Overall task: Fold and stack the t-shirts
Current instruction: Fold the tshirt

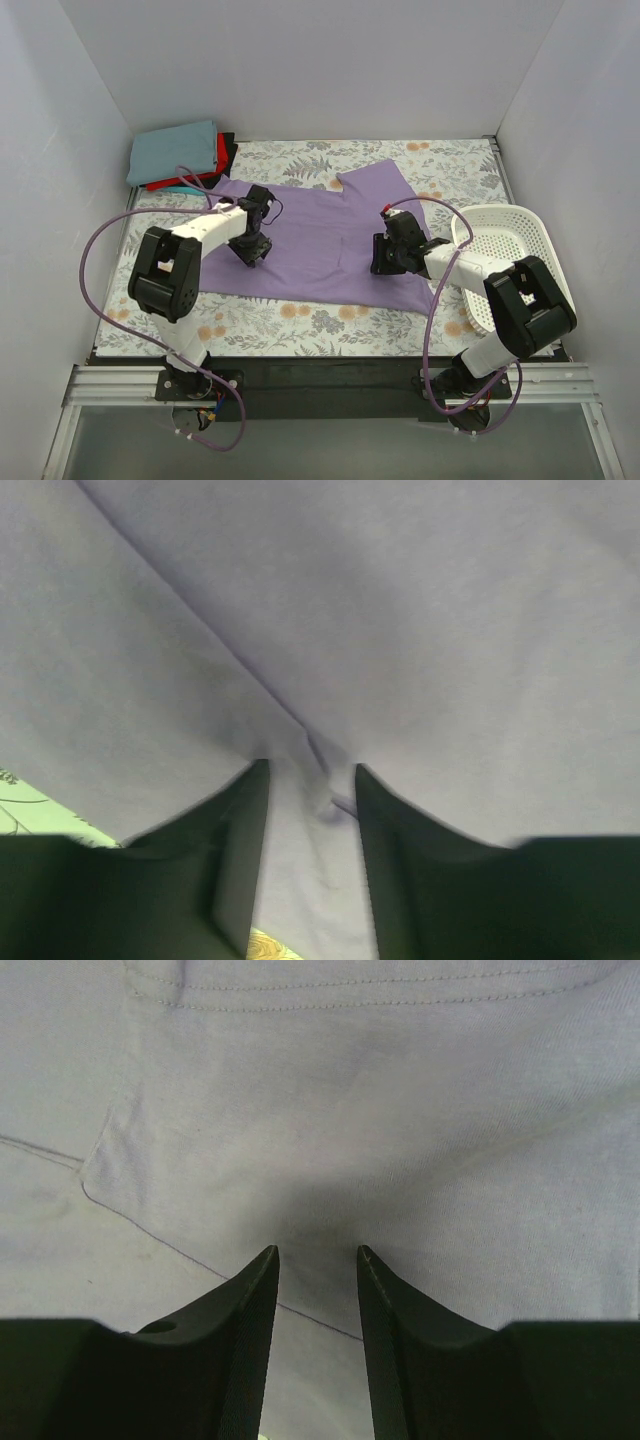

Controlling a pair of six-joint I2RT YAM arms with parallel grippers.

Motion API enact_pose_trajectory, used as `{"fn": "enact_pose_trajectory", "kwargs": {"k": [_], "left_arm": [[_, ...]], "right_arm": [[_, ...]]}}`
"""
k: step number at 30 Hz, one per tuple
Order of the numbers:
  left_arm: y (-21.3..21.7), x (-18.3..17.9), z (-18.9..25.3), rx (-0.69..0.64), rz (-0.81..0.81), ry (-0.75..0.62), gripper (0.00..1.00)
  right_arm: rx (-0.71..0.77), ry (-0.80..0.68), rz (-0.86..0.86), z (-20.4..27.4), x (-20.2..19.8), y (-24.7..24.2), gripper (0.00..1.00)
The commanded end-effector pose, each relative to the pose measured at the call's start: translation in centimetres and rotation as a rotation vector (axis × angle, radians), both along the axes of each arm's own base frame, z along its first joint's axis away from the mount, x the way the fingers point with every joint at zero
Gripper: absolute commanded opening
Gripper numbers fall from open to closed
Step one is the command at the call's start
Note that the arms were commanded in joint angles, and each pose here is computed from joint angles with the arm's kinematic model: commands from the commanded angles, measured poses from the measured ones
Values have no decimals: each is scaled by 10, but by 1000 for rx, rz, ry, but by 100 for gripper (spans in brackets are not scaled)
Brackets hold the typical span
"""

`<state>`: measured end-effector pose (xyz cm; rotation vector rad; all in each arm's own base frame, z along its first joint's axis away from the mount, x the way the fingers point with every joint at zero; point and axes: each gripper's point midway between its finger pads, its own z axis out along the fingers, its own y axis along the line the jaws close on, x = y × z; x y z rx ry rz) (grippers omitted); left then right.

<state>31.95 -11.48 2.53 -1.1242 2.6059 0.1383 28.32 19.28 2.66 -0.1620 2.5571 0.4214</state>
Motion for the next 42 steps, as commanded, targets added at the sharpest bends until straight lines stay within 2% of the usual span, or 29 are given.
{"fn": "enact_pose_trajectory", "kwargs": {"k": [1, 3, 6, 10, 18, 22, 27, 37, 42], "left_arm": [[0, 23, 41, -43, -15, -171, 42], [6, 27, 47, -32, -17, -199, 47], [25, 25, 51, -3, 20, -204, 48], [53, 12, 33, 13, 86, -155, 51], [78, 7, 8, -11, 139, -178, 57], [81, -13, -14, -12, 195, -109, 57], [94, -54, -32, 37, 278, -18, 59], [104, -110, -26, 54, 326, 21, 59], [103, -127, -20, 32, 333, 16, 59]], "right_arm": [[29, -77, 7, 26, 13, 7, 45], [29, -85, 19, 34, 14, 8, 53], [15, -97, 30, 45, 14, 9, 61], [-19, -86, 57, 45, 1, 16, 66], [-124, -25, 63, 12, -20, 11, 73], [-183, 16, 74, -10, -31, 7, 75], [-222, 56, 87, -28, -48, 1, 77], [-229, 125, 120, -36, -92, -13, 78], [-208, 164, 128, -35, -119, -21, 79]]}}
